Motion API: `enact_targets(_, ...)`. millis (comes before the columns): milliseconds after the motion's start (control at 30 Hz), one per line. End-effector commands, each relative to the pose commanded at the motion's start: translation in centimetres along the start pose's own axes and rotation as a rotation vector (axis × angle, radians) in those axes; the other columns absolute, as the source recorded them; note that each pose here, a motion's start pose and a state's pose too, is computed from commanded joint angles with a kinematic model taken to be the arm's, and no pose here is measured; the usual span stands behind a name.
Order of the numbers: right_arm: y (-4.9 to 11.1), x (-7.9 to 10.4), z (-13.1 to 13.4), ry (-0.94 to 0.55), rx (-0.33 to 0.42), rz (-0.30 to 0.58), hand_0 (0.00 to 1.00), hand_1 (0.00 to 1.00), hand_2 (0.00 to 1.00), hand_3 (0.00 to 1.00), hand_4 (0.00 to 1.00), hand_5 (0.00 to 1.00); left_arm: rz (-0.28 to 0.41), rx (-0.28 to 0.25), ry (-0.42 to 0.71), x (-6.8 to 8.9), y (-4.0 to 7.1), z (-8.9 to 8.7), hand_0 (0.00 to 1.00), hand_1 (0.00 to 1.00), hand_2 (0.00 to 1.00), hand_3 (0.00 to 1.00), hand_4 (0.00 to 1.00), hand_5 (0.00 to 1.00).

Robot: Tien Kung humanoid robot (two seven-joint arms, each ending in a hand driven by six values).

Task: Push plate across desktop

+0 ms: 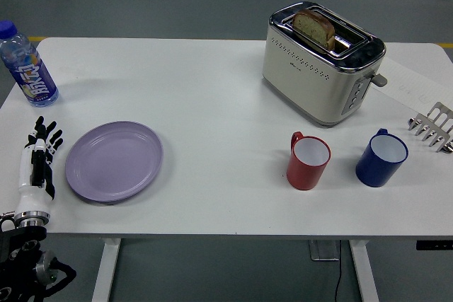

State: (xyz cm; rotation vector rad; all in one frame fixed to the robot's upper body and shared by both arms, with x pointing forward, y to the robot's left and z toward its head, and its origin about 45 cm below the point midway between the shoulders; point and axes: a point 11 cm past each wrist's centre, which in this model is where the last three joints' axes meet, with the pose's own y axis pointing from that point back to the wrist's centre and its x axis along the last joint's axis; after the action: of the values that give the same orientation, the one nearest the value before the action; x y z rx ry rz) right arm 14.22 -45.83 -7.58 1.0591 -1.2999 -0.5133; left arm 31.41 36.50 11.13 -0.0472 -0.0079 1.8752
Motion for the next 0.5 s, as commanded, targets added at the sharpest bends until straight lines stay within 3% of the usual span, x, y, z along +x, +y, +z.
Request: enact_targets(500,0.0,-0.2,0.6,0.008,-0.012,-0.003,0.637,0.614,0.663,0.603,0.188,0.106,-0.054,0.015,-0.006,-1.8,0.7,-0.7,0.846,0.887,0.931,0.998,0.594,0.998)
